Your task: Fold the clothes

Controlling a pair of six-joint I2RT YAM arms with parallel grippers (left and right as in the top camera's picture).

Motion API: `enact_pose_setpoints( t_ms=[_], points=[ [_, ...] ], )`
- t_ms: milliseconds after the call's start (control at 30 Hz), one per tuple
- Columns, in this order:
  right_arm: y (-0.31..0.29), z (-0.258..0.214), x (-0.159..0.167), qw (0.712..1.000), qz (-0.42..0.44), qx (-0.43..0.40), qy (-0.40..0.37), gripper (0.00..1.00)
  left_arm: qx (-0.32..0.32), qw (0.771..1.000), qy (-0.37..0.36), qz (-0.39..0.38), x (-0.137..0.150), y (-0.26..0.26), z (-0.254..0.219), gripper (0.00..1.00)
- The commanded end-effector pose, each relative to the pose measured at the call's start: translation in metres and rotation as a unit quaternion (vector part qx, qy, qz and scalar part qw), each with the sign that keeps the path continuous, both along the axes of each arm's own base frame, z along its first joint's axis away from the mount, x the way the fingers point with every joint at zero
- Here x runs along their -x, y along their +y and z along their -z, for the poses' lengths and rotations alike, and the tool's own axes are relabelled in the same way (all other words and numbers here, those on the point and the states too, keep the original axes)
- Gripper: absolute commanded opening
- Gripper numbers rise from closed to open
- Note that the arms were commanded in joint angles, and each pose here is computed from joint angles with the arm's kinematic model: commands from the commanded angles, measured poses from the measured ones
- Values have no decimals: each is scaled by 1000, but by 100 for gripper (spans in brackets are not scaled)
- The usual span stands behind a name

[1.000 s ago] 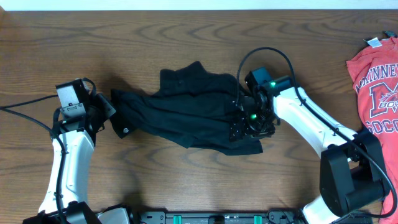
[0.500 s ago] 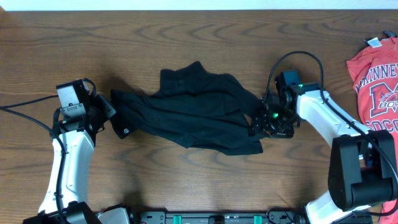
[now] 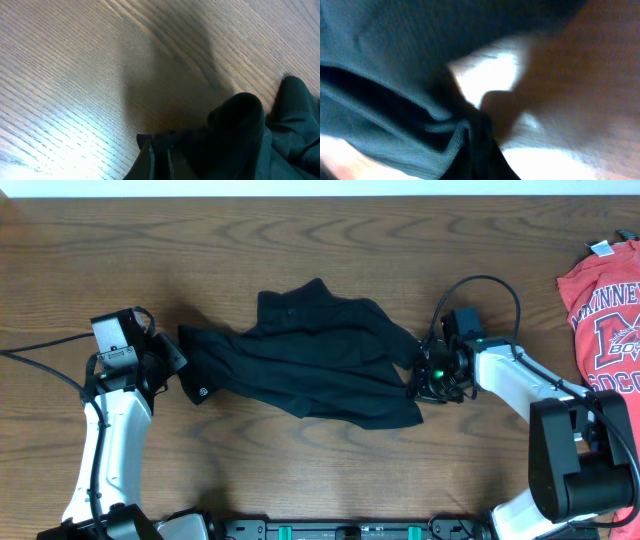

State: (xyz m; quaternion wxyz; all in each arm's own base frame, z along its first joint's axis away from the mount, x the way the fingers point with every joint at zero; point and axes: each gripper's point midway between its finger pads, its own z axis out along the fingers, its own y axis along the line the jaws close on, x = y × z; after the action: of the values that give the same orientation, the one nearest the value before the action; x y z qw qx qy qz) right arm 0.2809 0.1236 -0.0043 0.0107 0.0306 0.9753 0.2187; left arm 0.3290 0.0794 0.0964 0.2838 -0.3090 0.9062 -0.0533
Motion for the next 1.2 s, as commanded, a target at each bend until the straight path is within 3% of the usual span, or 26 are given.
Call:
enact_pose_setpoints(
  t_ms=[0,267,467,600,800,1167],
  points=[
    [4,7,-4,1000,-2,-3,-9,1,-15,1000,-13,1,-6,6,-12,6],
    [-1,-49,-72,996,-4,13,-92,1,-23,998,-45,27,-26,-8,-47,6],
    [-33,-163,-147,976,17,75,-206,1,-57,992,-87,68,-43,-24,-108,6],
    [-52,-255,-176,953,39,74,-291,1,-78,988,-85,99,-42,-32,-129,6],
    [-104,-367,-183,912,91,89,-391,1,-111,982,-87,125,-43,-31,-148,6],
    [-201,-455,-151,859,175,123,-465,1,-146,966,-183,109,-58,-25,-237,6]
  ],
)
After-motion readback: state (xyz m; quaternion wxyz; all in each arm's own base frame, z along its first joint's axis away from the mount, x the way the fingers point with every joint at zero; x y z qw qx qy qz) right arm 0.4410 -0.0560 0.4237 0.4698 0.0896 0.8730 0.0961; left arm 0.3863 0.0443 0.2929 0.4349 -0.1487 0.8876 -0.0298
